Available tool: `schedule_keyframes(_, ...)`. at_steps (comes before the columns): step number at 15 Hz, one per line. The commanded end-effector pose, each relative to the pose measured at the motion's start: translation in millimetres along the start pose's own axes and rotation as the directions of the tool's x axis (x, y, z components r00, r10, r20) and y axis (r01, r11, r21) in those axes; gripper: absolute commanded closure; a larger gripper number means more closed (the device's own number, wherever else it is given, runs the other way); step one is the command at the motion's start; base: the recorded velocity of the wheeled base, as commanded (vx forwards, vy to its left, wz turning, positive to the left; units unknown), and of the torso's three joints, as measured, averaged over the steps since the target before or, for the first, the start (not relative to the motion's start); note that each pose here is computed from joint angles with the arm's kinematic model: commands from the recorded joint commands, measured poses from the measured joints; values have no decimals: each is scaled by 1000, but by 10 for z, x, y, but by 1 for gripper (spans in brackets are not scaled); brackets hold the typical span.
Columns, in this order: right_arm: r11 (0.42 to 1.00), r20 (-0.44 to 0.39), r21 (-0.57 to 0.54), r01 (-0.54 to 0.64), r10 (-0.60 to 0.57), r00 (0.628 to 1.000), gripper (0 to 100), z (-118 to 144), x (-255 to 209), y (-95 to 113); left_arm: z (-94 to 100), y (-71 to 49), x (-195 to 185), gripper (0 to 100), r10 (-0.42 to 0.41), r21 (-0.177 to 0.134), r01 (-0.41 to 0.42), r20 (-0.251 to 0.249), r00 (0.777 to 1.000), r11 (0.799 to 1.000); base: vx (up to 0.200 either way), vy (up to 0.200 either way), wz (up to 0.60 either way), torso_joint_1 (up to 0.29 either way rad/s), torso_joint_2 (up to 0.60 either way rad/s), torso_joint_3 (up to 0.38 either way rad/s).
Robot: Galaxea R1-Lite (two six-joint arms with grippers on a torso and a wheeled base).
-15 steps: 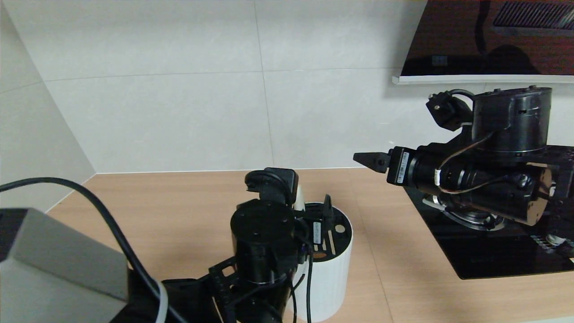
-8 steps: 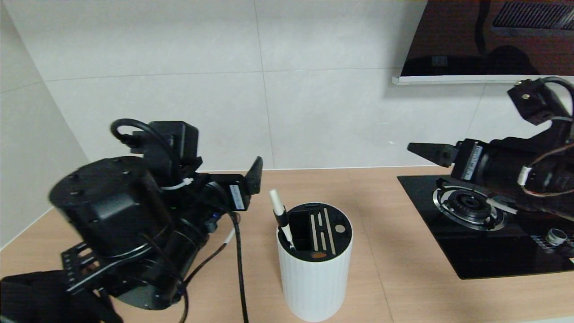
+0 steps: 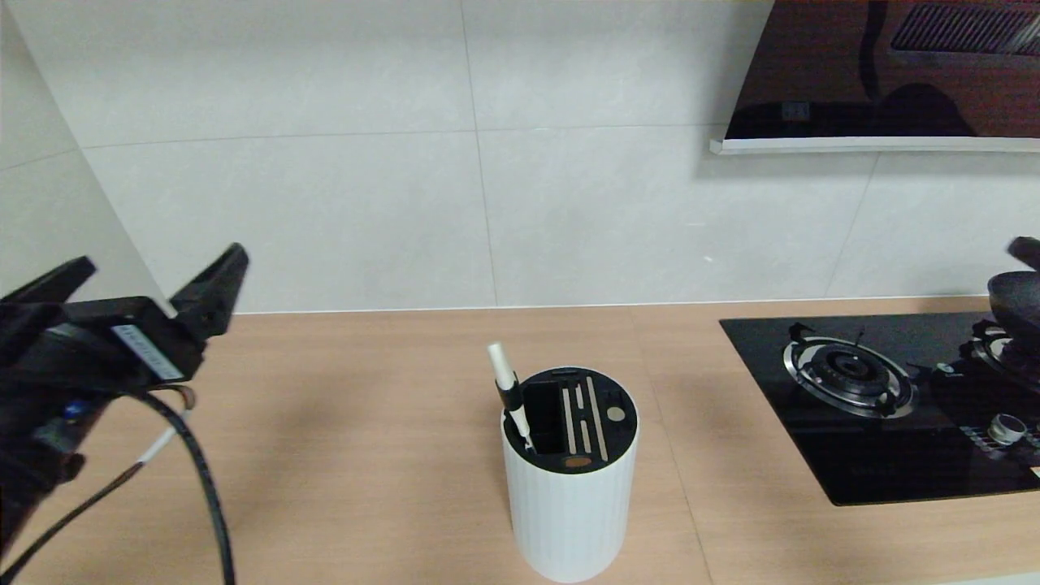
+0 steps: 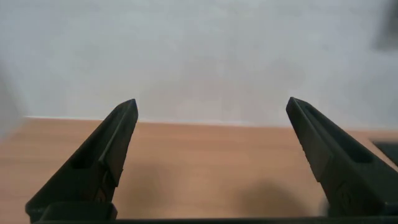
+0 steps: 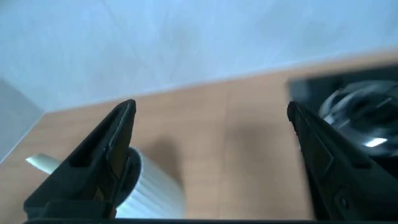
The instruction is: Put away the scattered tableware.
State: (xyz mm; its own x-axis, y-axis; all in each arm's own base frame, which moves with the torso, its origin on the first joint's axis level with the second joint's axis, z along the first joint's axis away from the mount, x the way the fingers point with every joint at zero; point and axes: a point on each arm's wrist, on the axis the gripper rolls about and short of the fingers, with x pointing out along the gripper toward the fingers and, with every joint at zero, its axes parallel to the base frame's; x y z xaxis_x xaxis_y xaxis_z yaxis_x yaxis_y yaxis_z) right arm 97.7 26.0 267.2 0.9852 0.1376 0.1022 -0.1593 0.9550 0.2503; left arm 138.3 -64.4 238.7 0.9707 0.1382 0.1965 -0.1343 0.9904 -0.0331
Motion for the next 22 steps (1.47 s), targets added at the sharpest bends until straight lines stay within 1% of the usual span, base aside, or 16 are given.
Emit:
schedule_keyframes(1,988,224,-125,92,-62,973,0,45,-730,-138,266,548,-509,0,135,26,-138,97,986,990,0,0,0,0,0,0)
schedule_keyframes(2,980,258,-153,129,-87,962,0,49,-844,-149,292,646,-643,0,157,53,-163,101,982,985,0,0,0,0,0,0)
schedule_keyframes(3,980,258,-153,129,-87,962,0,49,-844,-149,292,646,-643,0,157,53,-163,101,982,985,0,0,0,0,0,0)
schedule_keyframes(4,957,313,-213,198,-125,942,0,-8,-1196,-162,315,836,-979,0,158,95,-168,109,982,981,0,0,0,0,0,0)
schedule_keyframes(5,948,324,-241,206,-122,938,0,-77,-1364,-173,288,902,-1147,0,134,111,-146,107,985,983,0,0,0,0,0,0)
schedule_keyframes(6,944,325,-254,210,-121,938,0,-114,-1439,-180,264,931,-1229,0,129,119,-141,103,986,983,0,0,0,0,0,0)
schedule_keyframes(7,937,332,-271,219,-122,935,0,-185,-1574,-193,199,977,-1376,0,132,138,-143,89,987,980,0,0,0,0,0,0)
schedule_keyframes(8,933,347,-279,227,-122,930,0,-272,-1728,-205,135,1026,-1549,0,157,148,-169,86,984,974,0,0,0,0,0,0)
schedule_keyframes(11,915,375,-281,289,-172,911,0,-444,-1873,-178,-2,1055,-1793,0,238,144,-255,124,963,956,0,0,0,0,0,0)
schedule_keyframes(12,915,374,-298,274,-152,915,0,-501,-1900,-177,-53,1052,-1859,0,260,145,-279,133,956,949,0,0,0,0,0,0)
schedule_keyframes(14,910,354,-309,276,-159,922,0,-602,-1894,-194,-167,1040,-1962,0,280,155,-301,142,949,941,0,0,0,0,0,0)
schedule_keyframes(16,913,340,-300,275,-167,926,0,-640,-1868,-209,-272,1035,-2055,0,267,162,-289,145,953,943,0,0,0,0,0,0)
schedule_keyframes(17,915,319,-300,270,-170,932,0,-688,-1835,-227,-334,1030,-2029,0,268,171,-286,120,956,943,0,0,0,0,0,0)
schedule_keyframes(19,917,232,-301,260,-194,953,0,-910,-1702,-307,-490,1021,-1965,0,262,172,-271,73,962,947,0,0,0,0,0,0)
schedule_keyframes(21,923,130,-292,250,-221,967,0,-1211,-1560,-408,-767,1001,-1878,0,225,207,-216,-19,974,954,0,0,0,0,0,0)
schedule_keyframes(22,926,107,-293,237,-215,971,0,-1310,-1516,-439,-866,991,-1853,0,191,207,-176,-53,980,962,0,0,0,0,0,0)
